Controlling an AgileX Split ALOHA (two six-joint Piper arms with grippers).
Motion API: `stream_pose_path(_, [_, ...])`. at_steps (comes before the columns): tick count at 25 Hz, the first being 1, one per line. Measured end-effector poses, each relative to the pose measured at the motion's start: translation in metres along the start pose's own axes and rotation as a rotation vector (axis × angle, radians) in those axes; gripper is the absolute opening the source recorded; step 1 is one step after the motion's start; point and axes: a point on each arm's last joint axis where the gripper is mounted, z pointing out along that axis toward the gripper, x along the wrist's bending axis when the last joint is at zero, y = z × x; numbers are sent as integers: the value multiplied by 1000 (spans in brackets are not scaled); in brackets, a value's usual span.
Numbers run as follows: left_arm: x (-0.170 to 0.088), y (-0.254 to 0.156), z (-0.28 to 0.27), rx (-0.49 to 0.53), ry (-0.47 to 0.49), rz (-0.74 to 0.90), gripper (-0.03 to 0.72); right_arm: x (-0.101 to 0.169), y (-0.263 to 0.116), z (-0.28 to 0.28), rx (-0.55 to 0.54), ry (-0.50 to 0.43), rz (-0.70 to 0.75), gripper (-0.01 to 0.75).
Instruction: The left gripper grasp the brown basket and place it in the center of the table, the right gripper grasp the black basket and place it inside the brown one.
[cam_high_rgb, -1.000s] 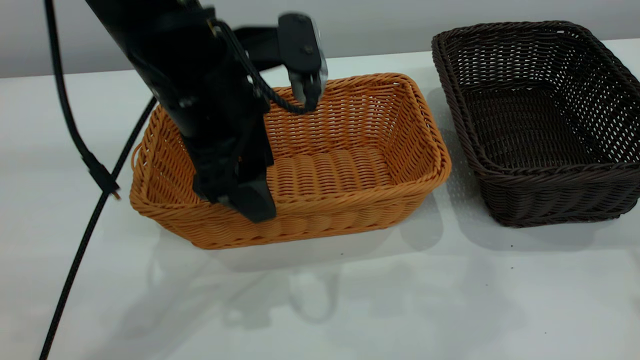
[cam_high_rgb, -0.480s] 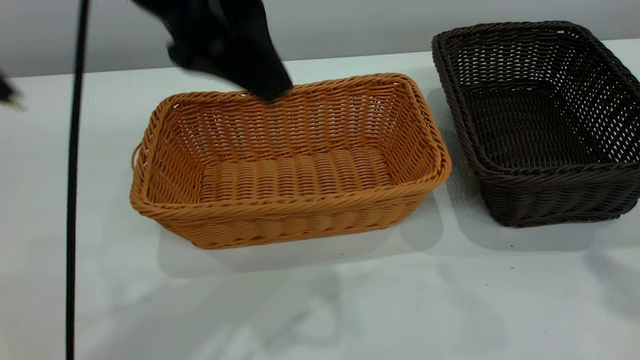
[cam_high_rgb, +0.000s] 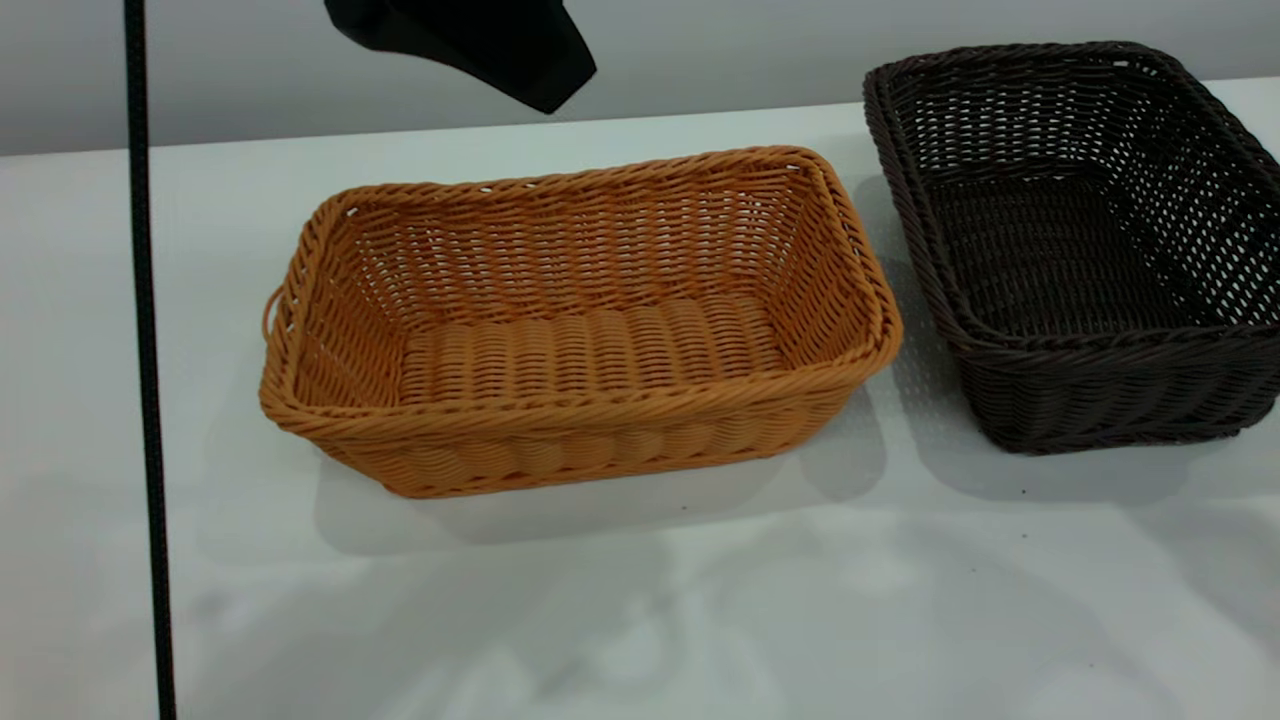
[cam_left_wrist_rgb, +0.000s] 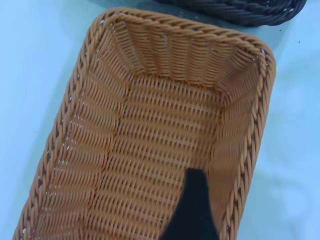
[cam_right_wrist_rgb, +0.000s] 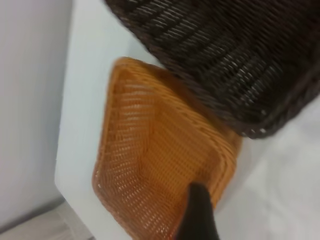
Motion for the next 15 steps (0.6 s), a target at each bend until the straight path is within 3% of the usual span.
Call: stream_pose_path(15, [-2,2,0,-22,-20,-39,552,-9,-22,66,-23,-156,79,508])
